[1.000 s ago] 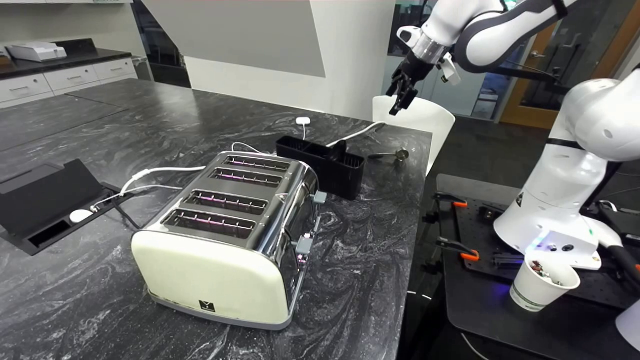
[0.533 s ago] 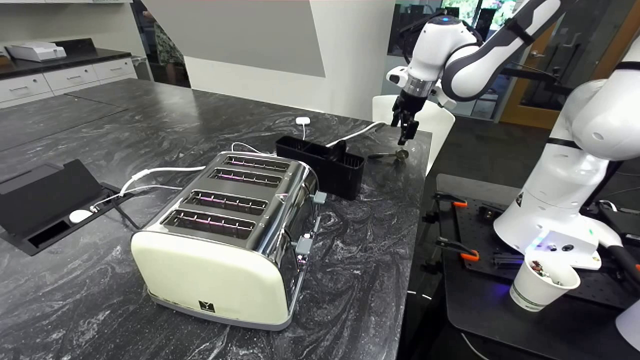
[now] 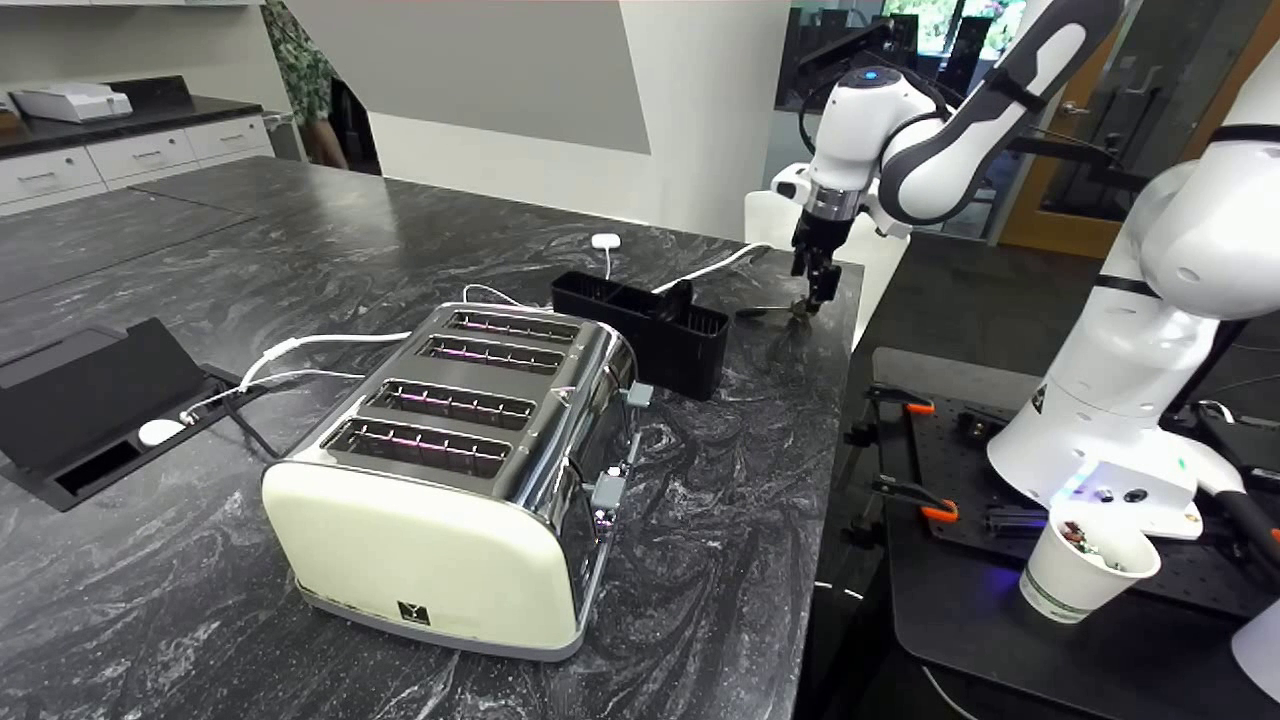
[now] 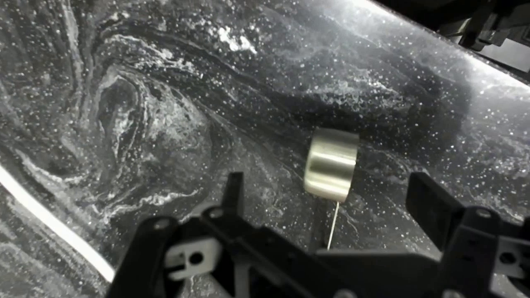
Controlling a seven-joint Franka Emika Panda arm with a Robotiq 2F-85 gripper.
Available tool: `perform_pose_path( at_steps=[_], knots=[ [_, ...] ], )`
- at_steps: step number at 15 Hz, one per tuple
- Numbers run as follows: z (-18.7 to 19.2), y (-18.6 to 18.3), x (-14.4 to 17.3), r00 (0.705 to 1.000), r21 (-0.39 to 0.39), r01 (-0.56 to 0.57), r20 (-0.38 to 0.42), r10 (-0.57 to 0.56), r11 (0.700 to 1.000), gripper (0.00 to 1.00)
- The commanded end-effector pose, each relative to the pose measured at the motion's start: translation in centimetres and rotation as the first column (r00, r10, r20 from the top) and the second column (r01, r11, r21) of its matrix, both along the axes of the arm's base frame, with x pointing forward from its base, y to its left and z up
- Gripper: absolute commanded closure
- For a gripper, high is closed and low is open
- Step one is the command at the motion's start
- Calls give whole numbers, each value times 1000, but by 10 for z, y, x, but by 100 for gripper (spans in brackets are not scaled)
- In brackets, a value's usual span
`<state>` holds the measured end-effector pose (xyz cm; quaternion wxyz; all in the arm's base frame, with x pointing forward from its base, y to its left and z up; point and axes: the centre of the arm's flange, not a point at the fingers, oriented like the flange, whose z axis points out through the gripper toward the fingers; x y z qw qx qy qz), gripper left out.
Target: Pick up the scoop and put it in the object
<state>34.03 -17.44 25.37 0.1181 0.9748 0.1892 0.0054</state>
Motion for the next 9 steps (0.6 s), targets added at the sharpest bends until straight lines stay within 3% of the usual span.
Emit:
perform_pose_path(
  at_steps=[1, 9],
  knots=[
    [-14, 4, 3, 998, 12, 59, -21, -58, 998, 0],
    [-17, 10, 20, 997, 72, 79, -9, -78, 994, 0]
  ],
)
